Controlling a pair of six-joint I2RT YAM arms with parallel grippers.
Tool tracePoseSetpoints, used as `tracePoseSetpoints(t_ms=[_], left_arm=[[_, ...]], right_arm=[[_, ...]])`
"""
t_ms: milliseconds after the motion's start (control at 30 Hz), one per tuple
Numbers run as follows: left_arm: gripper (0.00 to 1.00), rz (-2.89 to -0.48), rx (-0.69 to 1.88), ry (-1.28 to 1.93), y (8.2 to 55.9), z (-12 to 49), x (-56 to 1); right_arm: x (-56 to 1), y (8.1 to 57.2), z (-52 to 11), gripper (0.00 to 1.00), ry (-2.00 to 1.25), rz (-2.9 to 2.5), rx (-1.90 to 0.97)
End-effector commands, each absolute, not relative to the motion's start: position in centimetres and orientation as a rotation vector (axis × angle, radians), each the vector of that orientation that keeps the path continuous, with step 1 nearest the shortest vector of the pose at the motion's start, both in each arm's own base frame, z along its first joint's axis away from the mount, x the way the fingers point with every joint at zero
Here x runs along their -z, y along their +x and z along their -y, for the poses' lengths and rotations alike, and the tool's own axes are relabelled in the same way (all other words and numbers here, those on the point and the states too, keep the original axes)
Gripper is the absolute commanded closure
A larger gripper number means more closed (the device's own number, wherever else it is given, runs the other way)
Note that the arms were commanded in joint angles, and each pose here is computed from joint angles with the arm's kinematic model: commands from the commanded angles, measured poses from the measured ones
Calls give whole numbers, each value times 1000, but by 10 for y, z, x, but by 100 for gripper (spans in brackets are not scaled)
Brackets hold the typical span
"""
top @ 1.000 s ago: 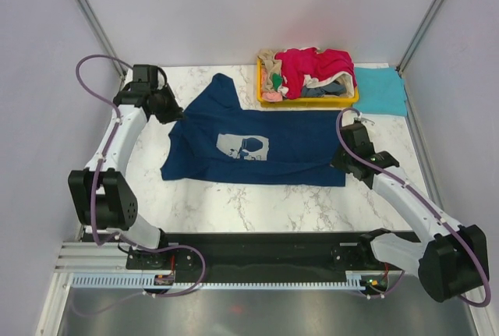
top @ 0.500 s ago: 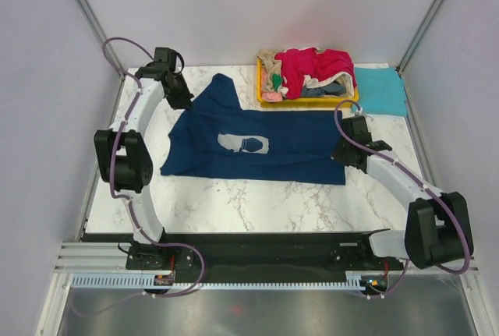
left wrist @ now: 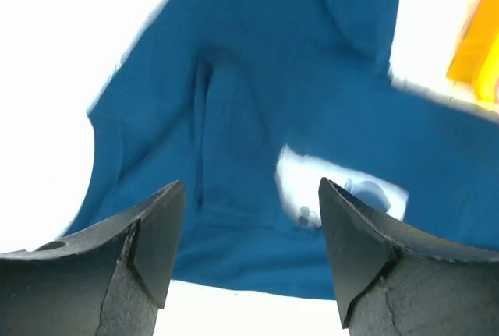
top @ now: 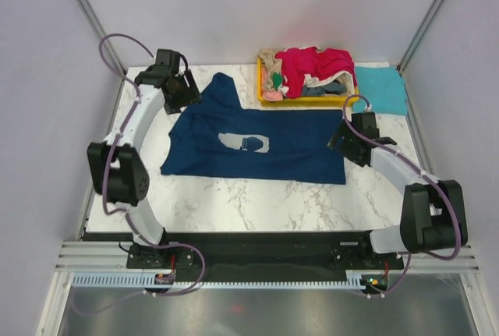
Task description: Fold and stack the t-shirts
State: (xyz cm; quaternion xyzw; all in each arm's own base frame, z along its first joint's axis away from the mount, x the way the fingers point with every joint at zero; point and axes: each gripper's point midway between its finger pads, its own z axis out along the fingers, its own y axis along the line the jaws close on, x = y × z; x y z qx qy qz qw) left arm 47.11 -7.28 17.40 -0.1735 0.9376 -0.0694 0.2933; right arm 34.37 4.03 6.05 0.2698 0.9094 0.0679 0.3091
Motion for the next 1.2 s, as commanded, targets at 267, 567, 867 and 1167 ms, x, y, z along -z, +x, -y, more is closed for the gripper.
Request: tracePoseSetpoints(t_ms=[267, 567, 867, 1167], left_arm=[[27, -2220, 317, -756, 310, 37, -126], [22, -2206, 459, -967, 291, 14, -67], [23, -2126, 369, -1039, 294, -9, -49], [47, -2166, 301, -1091, 310, -23, -25]], right_arm=[[-54, 261, -46, 13, 737, -2364, -302], [-31, 248, -48, 23, 773, -2404, -307], [-16, 251, -51, 55, 754, -2420, -321], [-16, 259, -51, 98, 731, -2418, -318]])
